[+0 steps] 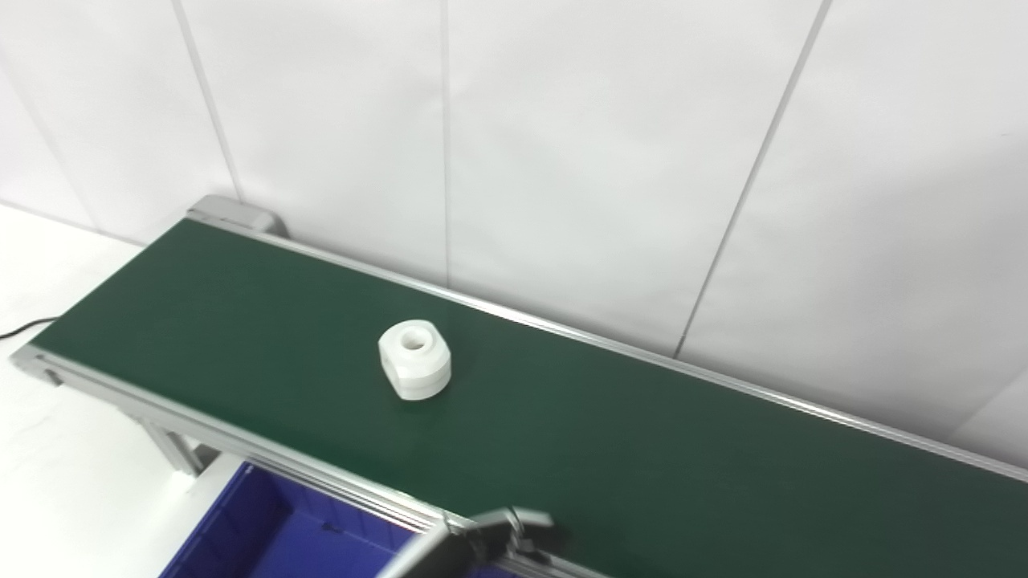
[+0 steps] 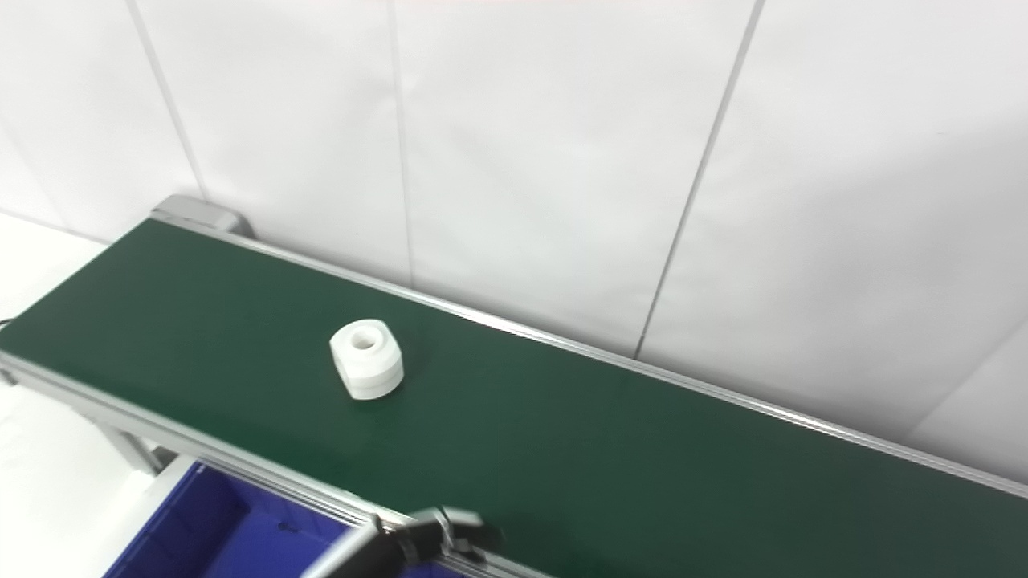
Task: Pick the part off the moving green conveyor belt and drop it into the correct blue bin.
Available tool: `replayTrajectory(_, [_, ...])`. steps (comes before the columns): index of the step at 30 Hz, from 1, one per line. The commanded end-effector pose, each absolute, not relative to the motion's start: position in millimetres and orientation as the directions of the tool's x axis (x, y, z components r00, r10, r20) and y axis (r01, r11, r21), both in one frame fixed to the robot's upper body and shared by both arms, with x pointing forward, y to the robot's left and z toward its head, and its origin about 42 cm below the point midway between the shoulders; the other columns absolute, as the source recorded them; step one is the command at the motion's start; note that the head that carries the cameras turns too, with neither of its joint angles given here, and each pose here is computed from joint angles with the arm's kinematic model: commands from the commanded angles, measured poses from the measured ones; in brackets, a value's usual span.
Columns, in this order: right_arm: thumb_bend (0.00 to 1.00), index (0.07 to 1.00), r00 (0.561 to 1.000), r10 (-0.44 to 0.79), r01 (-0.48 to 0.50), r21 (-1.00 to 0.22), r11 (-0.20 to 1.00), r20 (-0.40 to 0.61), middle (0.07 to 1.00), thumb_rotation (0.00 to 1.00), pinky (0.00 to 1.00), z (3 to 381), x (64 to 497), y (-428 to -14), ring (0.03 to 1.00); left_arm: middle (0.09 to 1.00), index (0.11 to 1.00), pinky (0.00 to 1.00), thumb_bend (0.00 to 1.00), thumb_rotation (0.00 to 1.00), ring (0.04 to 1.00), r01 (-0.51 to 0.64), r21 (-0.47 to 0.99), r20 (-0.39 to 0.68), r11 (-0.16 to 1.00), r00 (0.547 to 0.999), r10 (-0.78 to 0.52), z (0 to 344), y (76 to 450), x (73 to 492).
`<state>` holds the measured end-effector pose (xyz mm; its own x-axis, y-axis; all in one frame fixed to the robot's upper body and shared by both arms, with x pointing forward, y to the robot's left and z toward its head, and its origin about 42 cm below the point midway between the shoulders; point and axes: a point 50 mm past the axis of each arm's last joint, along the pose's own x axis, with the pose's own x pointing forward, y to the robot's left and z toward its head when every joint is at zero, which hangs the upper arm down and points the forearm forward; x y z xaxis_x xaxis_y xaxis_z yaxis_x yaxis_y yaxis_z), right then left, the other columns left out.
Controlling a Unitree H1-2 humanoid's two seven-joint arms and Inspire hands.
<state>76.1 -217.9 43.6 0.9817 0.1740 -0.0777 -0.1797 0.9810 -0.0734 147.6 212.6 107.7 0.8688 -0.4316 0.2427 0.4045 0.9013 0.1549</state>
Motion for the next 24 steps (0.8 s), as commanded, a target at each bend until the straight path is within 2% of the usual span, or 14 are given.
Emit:
replayTrajectory(1, [0.82, 0.879, 0.984, 0.176, -0.175, -0.070, 0.982, 0.008, 0.777, 0.32, 0.71, 56, 76, -216, 0.740, 0.835, 0.790, 0.72, 0.91, 0.20, 0.787, 0.399, 0.194, 0.325, 0.896, 0.836, -0.442, 127, 218, 159])
replayTrajectory(2, [0.83, 0.861, 0.985, 0.173, -0.172, -0.072, 0.983, 0.012, 0.766, 0.32, 0.71, 57, 76, -215, 0.729, 0.864, 0.812, 0.73, 0.89, 0.22, 0.816, 0.394, 0.211, 0.336, 0.895, 0.830, -0.445, 131, 220, 164])
replayTrajectory(7, [0.84, 0.850, 0.984, 0.174, -0.171, -0.077, 0.982, 0.033, 0.773, 0.30, 0.71, 64, 77, -215, 0.747, 0.889, 0.833, 0.80, 0.86, 0.24, 0.868, 0.385, 0.266, 0.356, 0.884, 0.813, -0.461, 154, 232, 201])
replayTrajectory(15, [0.82, 0.863, 0.984, 0.170, -0.166, -0.082, 0.983, 0.049, 0.786, 0.31, 0.73, 69, 77, -214, 0.766, 0.921, 0.855, 0.77, 0.82, 0.21, 0.884, 0.336, 0.428, 0.362, 0.839, 0.787, -0.499, 185, 249, 255])
replayTrajectory(18, [0.81, 0.868, 0.984, 0.171, -0.166, -0.089, 0.982, 0.053, 0.786, 0.33, 0.73, 69, 78, -214, 0.765, 0.940, 0.871, 0.81, 0.81, 0.19, 0.913, 0.314, 0.488, 0.326, 0.815, 0.800, -0.504, 199, 255, 269])
replayTrajectory(21, [0.80, 0.871, 0.983, 0.177, -0.172, -0.090, 0.981, 0.052, 0.789, 0.33, 0.73, 69, 79, -214, 0.763, 0.962, 0.890, 0.92, 0.80, 0.13, 0.962, 0.273, 0.587, 0.251, 0.762, 0.834, -0.492, 213, 263, 285])
replayTrajectory(24, [0.80, 0.873, 0.982, 0.180, -0.175, -0.084, 0.981, 0.053, 0.789, 0.33, 0.73, 68, 80, -214, 0.762, 0.971, 0.903, 0.95, 0.79, 0.10, 0.973, 0.256, 0.654, 0.196, 0.712, 0.852, -0.486, 221, 270, 300])
